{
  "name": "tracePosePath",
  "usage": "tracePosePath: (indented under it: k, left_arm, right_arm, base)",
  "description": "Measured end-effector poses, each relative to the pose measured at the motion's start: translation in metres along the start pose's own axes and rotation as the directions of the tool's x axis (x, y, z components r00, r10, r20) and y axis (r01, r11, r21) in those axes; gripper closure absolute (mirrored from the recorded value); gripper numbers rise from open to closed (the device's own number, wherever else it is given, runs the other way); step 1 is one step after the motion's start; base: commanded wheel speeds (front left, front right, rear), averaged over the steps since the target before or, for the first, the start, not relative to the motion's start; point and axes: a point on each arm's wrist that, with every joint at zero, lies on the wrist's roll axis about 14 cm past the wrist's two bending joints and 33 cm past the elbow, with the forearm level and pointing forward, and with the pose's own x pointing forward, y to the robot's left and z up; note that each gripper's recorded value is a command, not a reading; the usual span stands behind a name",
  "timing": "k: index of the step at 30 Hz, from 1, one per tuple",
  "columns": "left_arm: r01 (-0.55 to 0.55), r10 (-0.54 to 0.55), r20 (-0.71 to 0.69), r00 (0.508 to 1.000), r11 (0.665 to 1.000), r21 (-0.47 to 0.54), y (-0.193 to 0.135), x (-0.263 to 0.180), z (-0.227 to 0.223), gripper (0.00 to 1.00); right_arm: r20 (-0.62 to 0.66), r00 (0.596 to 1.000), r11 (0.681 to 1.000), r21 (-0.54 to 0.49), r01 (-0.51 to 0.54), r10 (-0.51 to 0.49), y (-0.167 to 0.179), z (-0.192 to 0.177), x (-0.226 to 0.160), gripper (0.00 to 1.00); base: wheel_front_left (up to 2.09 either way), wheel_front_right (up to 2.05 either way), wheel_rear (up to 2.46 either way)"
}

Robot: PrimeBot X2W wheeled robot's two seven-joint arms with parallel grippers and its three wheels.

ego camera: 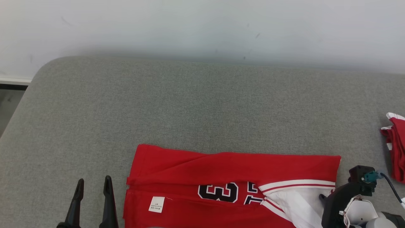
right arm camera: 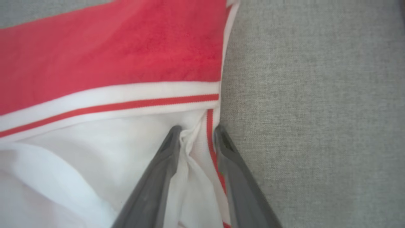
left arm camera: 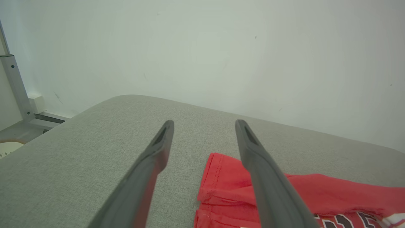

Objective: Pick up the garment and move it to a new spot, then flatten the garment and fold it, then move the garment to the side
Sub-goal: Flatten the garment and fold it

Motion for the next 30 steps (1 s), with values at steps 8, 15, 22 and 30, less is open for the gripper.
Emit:
tracePosePath:
  k: [8,15,22,30]
  left_arm:
    - [0.013,-0.013,-0.001,1.0,1.0,0.001,-0.004,0.001,-0.001,0.0]
    - [0.023,-0.023,0.0,1.0,1.0,0.002,-0.007,0.005,-0.001,0.0]
    - [0.054,-0.054,-0.011,0.998,0.999,0.004,-0.016,0.009,-0.005,0.0]
    - [0.078,-0.078,-0.012,0.997,0.997,0.004,-0.022,0.011,-0.006,0.0]
  right_arm:
    - [0.047,0.998,0.999,0.005,0.053,-0.053,-0.014,0.009,-0.003,1.0]
    - [0.136,0.964,0.974,0.045,0.223,-0.227,-0.07,0.022,-0.031,1.0]
    - [0.179,0.926,0.943,0.094,0.319,-0.331,-0.104,0.025,-0.063,1.0]
    - [0.28,0.885,0.928,0.082,0.364,-0.372,-0.109,0.049,-0.092,1.0]
  base:
    - [0.0,0.0,0.0]
    - [0.0,0.0,0.0]
    - [0.0,0.0,0.0]
    - [0.0,0.0,0.0]
